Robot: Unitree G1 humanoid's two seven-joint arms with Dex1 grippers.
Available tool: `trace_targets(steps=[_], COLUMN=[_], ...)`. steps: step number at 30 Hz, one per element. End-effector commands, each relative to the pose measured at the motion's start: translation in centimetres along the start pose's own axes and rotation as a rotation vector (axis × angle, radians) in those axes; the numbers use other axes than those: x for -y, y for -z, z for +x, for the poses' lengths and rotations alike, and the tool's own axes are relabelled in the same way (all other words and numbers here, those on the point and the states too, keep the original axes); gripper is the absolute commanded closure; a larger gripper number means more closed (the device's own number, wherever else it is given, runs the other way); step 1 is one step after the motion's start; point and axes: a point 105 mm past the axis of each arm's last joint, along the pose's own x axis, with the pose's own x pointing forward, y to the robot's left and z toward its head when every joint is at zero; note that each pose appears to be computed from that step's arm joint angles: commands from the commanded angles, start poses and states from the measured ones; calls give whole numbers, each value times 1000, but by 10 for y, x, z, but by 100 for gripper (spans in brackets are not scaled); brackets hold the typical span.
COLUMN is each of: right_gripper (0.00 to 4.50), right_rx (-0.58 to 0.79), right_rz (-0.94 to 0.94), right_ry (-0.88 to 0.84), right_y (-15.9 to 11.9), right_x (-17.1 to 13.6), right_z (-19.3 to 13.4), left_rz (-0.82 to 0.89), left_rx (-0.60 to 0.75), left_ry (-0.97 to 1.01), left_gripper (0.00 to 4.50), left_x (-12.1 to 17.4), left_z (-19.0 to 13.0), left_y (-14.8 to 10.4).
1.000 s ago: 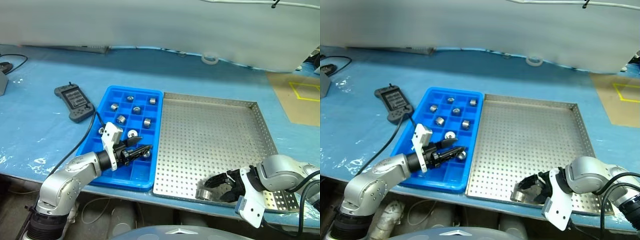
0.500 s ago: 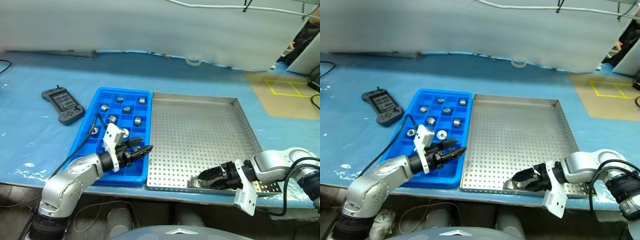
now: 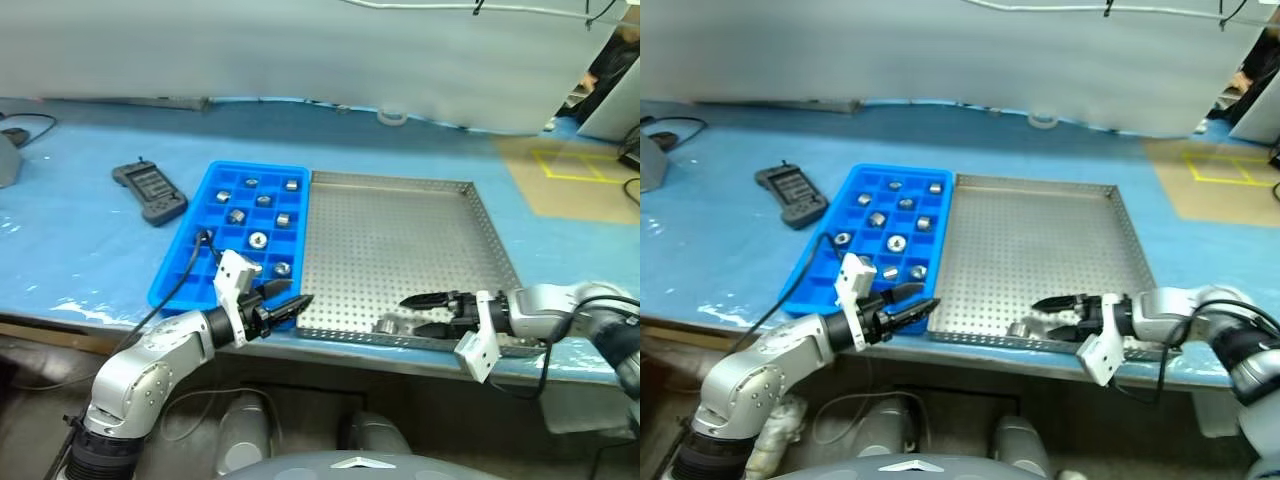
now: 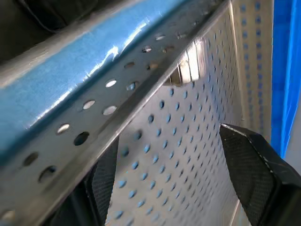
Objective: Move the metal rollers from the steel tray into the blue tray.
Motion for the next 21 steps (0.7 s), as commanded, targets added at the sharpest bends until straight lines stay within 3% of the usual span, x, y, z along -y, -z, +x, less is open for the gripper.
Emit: trace_targets(steps=[1, 5, 8, 14, 18, 21], right_gripper=[98, 98, 98, 98, 98, 98], right_rx=[97, 296, 332, 160, 155, 144], right_rz=[315, 810, 912, 716, 605, 352], right_ry=[-105, 2, 51, -40, -102, -131], right_y=[-41, -91, -105, -104, -109, -112], right_x=[9, 99, 143, 134, 125, 118], right_z=[-4, -20, -29, -29, -30, -26], left_rz=[40, 44, 43, 43, 44, 42], left_rx=[22, 17, 17, 11, 8, 3], left_ry=[26, 35, 35, 43, 40, 41], left_gripper=[136, 136, 136, 136, 136, 136], left_x=[3, 0, -2, -3, -5, -5], left_z=[3, 9, 11, 13, 15, 16], left_y=[-12, -14, -14, -14, -13, -8])
